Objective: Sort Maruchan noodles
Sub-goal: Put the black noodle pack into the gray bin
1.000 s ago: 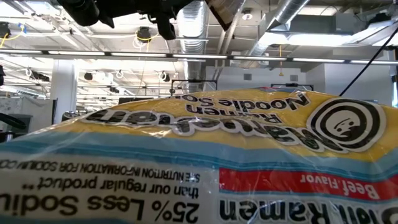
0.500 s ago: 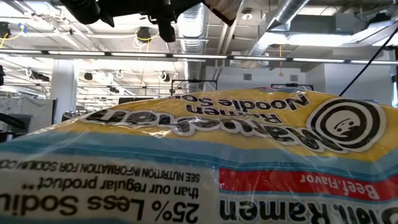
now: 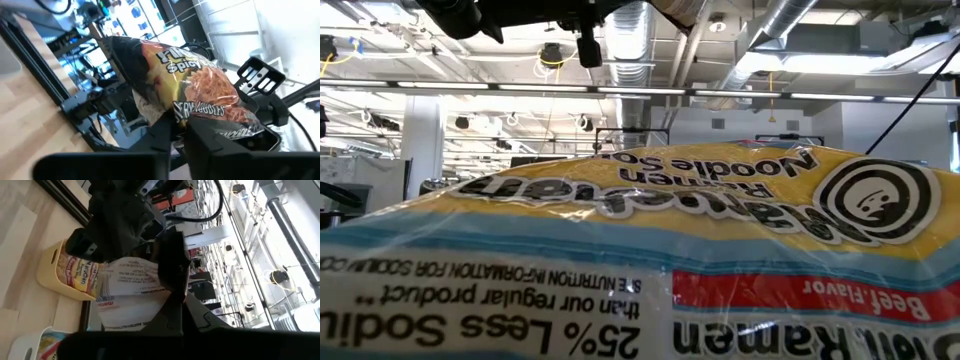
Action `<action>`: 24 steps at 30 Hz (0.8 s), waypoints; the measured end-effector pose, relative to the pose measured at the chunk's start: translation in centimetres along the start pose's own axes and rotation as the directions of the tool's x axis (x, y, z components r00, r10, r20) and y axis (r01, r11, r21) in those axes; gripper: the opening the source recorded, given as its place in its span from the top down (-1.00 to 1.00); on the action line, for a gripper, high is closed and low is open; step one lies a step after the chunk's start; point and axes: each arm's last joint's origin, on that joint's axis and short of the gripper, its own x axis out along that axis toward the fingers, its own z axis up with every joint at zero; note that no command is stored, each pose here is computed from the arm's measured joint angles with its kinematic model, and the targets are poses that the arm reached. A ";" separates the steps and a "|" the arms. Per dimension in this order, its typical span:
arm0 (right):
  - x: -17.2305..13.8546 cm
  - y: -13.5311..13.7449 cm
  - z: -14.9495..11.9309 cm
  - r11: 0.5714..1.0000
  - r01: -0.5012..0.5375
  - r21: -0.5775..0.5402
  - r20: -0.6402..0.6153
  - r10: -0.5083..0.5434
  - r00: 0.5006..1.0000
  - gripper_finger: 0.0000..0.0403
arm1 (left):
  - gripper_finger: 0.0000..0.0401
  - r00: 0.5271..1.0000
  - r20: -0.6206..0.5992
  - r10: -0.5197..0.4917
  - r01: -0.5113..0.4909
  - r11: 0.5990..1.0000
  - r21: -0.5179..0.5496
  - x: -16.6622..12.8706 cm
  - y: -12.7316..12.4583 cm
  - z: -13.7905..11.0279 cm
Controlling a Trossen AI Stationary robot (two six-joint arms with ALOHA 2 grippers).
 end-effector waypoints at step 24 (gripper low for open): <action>-1.5 0.8 0.3 0.903 0.025 0.429 -0.050 -0.003 0.999 0.64 | 1.00 0.994 -0.090 0.070 -0.006 0.819 0.574 0.0 0.8 -0.7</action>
